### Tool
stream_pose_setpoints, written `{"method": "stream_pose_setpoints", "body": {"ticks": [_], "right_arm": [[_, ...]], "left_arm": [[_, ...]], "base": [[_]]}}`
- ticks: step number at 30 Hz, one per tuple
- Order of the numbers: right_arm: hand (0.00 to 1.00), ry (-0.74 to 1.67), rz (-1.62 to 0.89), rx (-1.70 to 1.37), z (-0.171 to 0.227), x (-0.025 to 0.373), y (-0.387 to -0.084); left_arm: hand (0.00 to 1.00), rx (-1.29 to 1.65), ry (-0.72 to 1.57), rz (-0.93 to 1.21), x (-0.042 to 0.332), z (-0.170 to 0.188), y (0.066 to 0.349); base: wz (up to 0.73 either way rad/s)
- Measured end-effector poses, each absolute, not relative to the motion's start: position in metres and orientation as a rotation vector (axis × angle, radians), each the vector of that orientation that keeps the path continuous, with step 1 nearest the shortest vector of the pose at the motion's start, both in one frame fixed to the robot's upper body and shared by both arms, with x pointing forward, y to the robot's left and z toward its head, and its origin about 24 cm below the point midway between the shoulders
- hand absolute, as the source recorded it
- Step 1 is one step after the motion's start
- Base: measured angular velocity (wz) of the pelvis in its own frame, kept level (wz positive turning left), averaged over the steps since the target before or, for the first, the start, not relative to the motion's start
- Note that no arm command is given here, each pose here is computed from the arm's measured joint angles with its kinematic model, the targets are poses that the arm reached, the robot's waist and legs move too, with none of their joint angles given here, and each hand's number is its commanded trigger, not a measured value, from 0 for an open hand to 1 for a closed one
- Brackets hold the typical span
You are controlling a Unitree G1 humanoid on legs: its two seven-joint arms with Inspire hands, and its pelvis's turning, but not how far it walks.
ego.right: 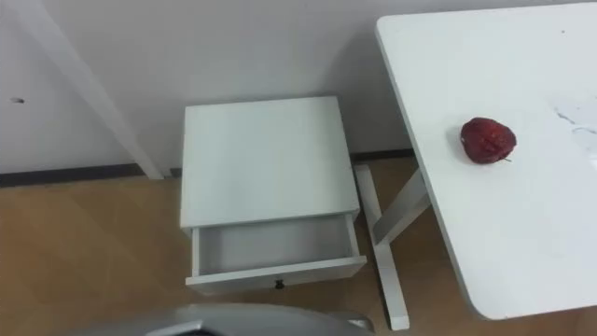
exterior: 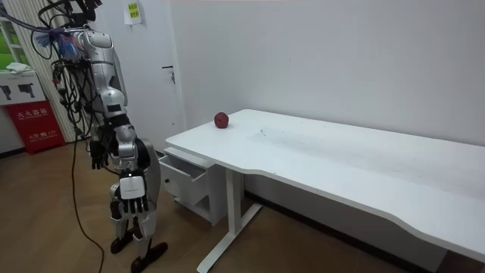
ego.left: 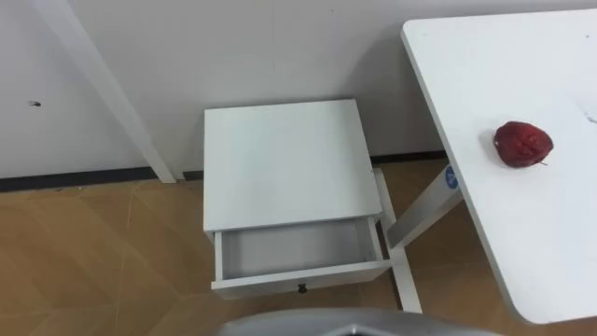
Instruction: Put apple and close drawer
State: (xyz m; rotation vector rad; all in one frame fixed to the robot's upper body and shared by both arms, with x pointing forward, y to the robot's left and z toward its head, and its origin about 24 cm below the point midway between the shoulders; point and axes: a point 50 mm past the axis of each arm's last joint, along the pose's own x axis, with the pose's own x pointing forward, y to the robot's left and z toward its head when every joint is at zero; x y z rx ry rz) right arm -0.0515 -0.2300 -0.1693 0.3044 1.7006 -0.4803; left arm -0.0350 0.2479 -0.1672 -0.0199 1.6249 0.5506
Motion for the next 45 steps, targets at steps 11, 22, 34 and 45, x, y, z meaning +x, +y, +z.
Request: {"method": "stream_pose_setpoints", "body": {"ticks": [11,22,34,45], "right_arm": [[0.0,1.678,-0.523,0.337,-0.17,-0.048,-0.23],[0.0,1.418,-1.022,0.696,-0.169,-0.04,-0.241],[0.0,0.937,-1.67,1.086,-0.158,-0.023,-0.277],[0.0,0.593,-1.891,1.013,-0.122,0.003,-0.329]], "left_arm": [[0.0,-0.017,1.629,0.564,-0.036,-0.167,0.248],[0.0,-0.049,1.608,0.626,-0.037,-0.166,0.252],[0.0,-0.082,1.537,0.807,-0.05,-0.159,0.269],[0.0,-0.023,1.489,0.853,-0.064,-0.152,0.28]], "base": [[0.0],[-0.02],[-0.03],[-0.12]]}}
